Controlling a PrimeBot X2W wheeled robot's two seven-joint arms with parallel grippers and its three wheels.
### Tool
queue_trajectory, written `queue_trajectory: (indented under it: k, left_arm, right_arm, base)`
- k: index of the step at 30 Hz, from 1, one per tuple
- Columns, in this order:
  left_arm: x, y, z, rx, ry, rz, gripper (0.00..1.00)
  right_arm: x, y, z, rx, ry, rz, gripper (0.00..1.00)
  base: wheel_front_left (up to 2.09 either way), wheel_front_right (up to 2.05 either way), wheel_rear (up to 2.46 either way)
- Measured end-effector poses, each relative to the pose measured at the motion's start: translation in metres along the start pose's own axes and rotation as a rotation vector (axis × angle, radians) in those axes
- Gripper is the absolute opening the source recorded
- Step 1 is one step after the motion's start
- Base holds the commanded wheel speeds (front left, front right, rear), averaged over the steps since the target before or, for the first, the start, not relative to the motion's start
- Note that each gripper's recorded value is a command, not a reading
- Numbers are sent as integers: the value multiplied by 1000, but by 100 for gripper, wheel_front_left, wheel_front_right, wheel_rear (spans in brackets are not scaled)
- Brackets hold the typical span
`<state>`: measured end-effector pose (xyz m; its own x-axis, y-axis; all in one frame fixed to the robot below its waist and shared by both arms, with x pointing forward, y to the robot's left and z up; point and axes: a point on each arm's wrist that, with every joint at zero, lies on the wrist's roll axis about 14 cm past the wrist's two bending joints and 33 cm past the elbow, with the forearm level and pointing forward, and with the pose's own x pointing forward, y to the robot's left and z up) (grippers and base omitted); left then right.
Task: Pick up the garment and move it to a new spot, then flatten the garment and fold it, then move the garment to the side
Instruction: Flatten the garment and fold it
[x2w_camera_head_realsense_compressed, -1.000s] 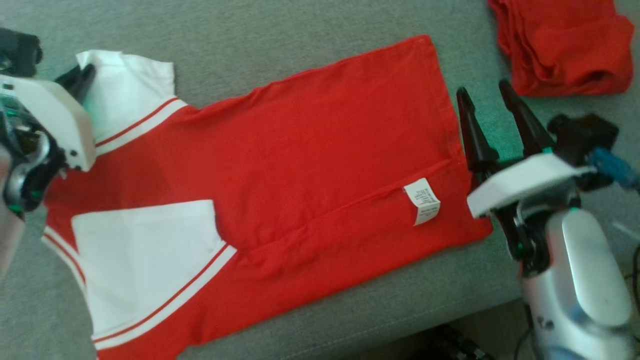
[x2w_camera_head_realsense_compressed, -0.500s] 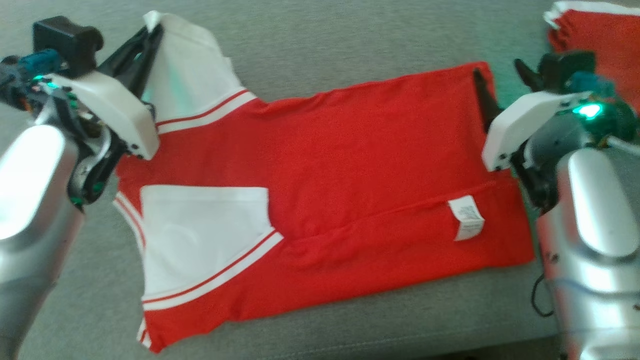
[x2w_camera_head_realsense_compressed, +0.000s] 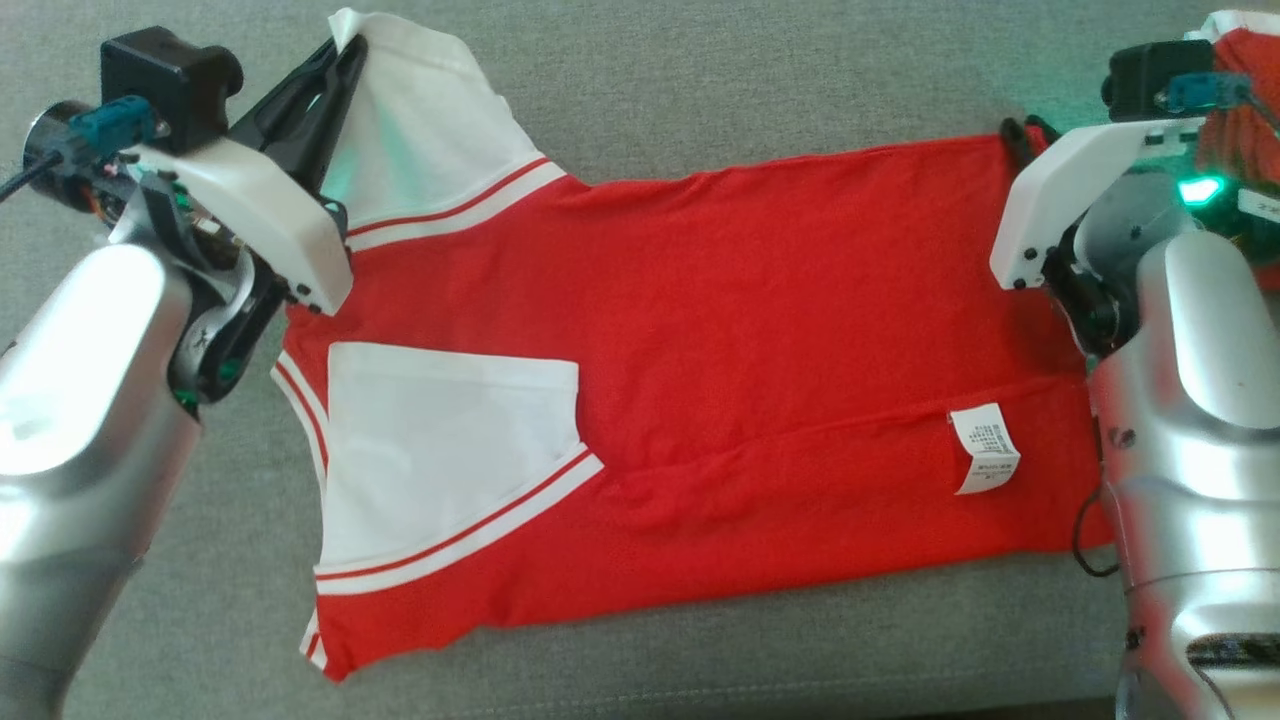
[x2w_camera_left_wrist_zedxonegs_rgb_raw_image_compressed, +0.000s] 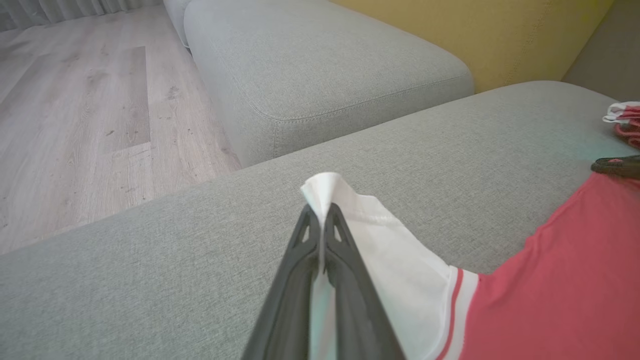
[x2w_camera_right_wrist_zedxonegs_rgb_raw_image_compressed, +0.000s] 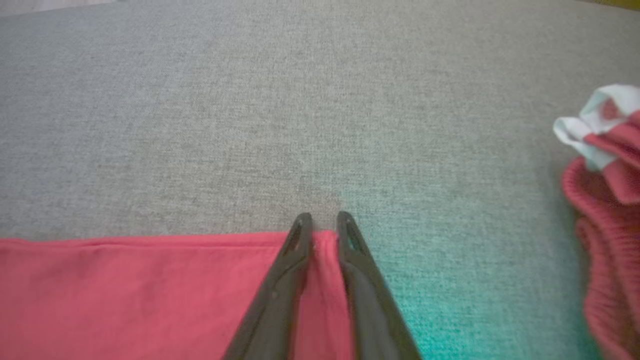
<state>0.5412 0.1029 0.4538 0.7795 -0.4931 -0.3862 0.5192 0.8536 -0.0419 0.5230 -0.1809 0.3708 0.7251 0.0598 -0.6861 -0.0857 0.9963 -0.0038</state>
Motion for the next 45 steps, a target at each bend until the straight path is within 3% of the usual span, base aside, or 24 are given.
queue_trajectory:
  k: [1, 7, 14, 22, 31, 45]
  left_arm:
    - [0, 1, 0, 0, 2, 3, 0]
    - [-5, 1, 7, -1, -14, 13, 0]
    - [-25, -9, 26, -6, -81, 7, 0]
    - [-76, -45, 21, -46, -130, -24, 0]
    - [-128, -78, -32, -162, -89, 4, 0]
    - [-152, -92, -78, -302, -99, 76, 0]
  right_arm:
    - [-1, 0, -1, 4, 3, 0, 0]
    - [-8, -4, 1, 12, -22, -8, 0]
    - [-34, 4, 33, 32, -197, 19, 0]
    - [-75, 13, 1, 79, -264, 48, 0]
    - [-103, 11, -15, 79, -299, 42, 0]
    - [-121, 9, -38, 86, -324, 28, 0]
  base:
    - [0, 0, 0]
    - [0, 0, 0]
    - [0, 0, 0]
    - [0, 0, 0]
    - [0, 0, 0]
    - [0, 0, 0]
